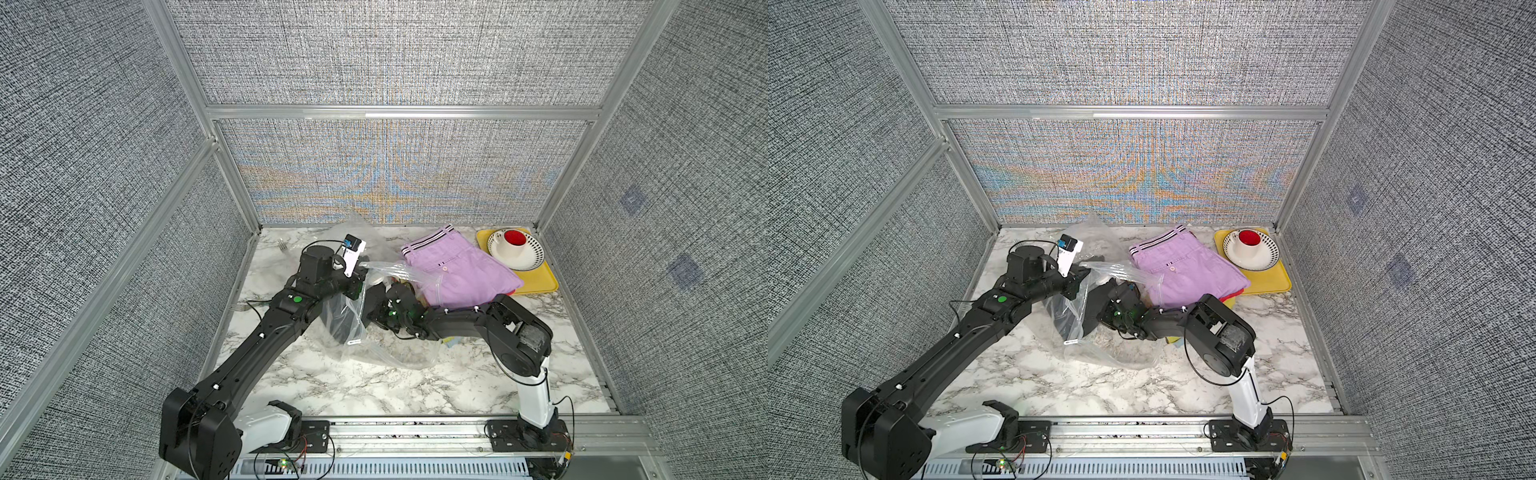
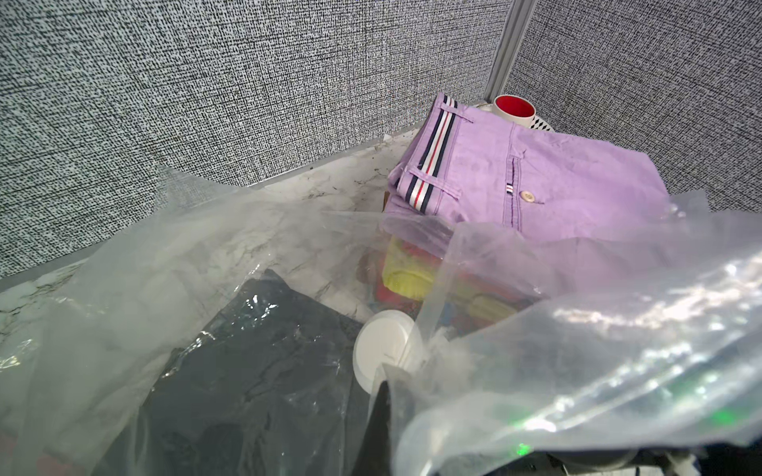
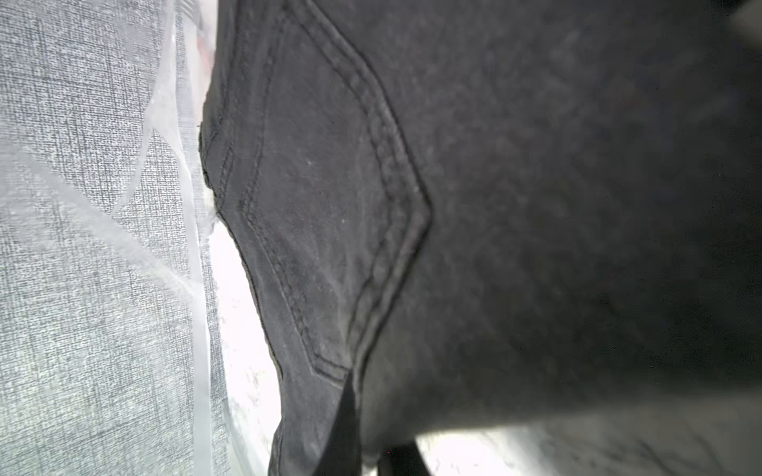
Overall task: Take the trousers out of the vacuum bag
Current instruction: Take out the trousers from the vacuum bag.
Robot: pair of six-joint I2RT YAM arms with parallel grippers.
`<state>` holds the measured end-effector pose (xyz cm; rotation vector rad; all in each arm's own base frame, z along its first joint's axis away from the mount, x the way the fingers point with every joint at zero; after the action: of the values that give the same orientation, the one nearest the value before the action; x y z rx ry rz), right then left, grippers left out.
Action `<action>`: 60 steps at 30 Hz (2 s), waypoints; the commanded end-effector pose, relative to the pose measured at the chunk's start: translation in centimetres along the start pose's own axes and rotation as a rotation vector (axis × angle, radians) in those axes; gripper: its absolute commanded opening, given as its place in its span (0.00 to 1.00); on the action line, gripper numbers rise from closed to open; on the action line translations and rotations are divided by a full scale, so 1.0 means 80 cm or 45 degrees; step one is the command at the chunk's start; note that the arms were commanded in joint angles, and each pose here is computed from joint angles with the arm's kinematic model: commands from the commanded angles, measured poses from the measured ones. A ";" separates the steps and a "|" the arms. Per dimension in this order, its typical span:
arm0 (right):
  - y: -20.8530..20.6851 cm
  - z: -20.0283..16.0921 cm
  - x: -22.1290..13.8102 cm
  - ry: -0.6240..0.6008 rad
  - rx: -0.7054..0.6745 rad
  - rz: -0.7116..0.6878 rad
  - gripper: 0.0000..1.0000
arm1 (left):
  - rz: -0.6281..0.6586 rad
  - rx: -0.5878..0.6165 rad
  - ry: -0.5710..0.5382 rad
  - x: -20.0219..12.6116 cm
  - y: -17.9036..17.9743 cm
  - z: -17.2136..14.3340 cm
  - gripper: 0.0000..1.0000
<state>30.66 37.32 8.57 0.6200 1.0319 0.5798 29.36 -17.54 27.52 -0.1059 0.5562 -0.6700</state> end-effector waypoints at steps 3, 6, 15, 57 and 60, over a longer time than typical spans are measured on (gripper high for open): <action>0.029 0.023 -0.025 -0.102 -0.199 -0.048 0.00 | 0.050 0.014 -0.010 0.012 0.010 -0.007 0.00; 0.046 0.027 -0.047 -0.141 -0.299 -0.084 0.00 | 0.061 0.013 -0.005 0.019 0.014 -0.009 0.00; 0.072 0.016 -0.116 -0.200 -0.469 -0.238 0.00 | 0.109 0.038 -0.017 0.028 0.022 -0.004 0.00; 0.056 -0.007 -0.214 -0.082 -0.647 -0.367 0.00 | 0.113 0.077 0.103 0.061 0.034 -0.030 0.00; 0.043 -0.019 -0.212 -0.052 -0.604 -0.391 0.00 | 0.106 0.067 0.105 0.065 0.034 -0.029 0.00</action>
<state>22.06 28.24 20.56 -0.0050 0.8892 0.5452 32.56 -18.34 22.06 -0.0004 0.6372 -0.6190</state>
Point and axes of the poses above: each gripper's point midway between its finger pads, its own x axis out along the fingers, its own y axis along the line the jaws close on, z = x × y, the point moved 6 cm from there along -x, back along the fingers, and after that the axes turned 11 degrees about -x, right-handed, at the moved point
